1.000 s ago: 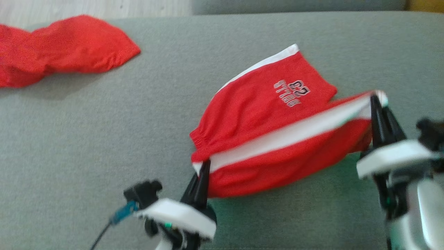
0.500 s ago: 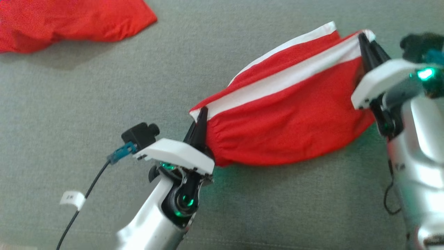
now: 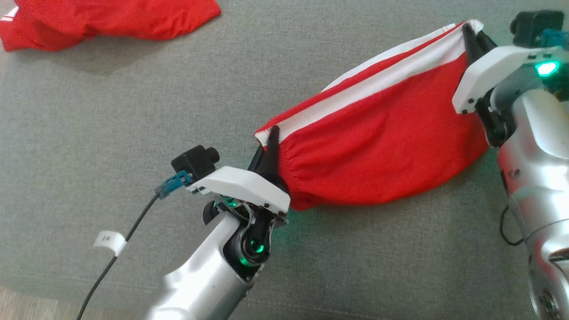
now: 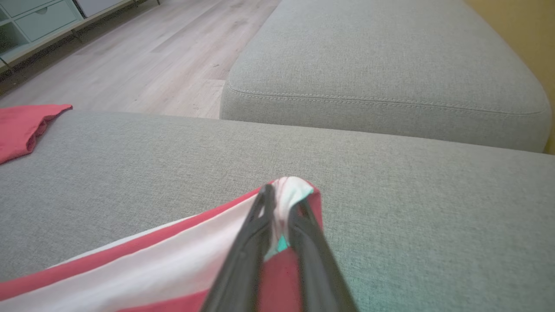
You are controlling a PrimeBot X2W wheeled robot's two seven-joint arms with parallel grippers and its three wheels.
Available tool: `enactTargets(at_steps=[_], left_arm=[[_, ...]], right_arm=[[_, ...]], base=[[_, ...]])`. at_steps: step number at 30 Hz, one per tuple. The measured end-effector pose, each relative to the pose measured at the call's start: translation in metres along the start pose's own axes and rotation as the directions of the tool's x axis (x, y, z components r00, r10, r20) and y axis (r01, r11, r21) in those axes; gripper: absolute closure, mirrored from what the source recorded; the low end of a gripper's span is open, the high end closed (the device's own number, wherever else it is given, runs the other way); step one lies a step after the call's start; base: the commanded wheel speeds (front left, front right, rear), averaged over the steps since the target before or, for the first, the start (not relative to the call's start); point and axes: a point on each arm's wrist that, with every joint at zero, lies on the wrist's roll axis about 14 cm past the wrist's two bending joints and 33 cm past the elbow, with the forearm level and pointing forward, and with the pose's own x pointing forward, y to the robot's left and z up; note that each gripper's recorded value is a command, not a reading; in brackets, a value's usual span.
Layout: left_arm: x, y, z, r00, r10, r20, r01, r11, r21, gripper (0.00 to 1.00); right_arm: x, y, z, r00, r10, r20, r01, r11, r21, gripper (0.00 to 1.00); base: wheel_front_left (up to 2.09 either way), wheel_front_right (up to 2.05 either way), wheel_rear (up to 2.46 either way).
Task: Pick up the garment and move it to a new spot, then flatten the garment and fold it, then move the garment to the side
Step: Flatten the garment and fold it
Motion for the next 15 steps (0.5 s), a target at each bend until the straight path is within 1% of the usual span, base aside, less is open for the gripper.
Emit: enactTargets(at_steps=[8,11,15], left_arm=[[-0.010,0.003,0.001,1.000,0.019,0.007,-0.020,0.992,0.123,0.00],[-0.018,0.008,0.006,1.000,0.026,0.017,-0.028,0.986,0.166,0.00],[-0.035,0.021,0.000,0.999,0.051,0.002,-0.050,0.973,0.223,0.00]], right_arm=[[-0.011,0.008,-0.004,1.000,0.010,0.004,-0.010,1.000,-0.009,0.00],[-0.015,0.011,-0.001,1.000,0.017,0.014,-0.016,1.000,-0.021,0.00],[-0.023,0.011,0.005,0.999,0.020,0.027,-0.019,0.999,-0.042,0.00]], base=[[0.00,0.00,0.00],[0.00,0.00,0.00],[0.00,0.00,0.00]])
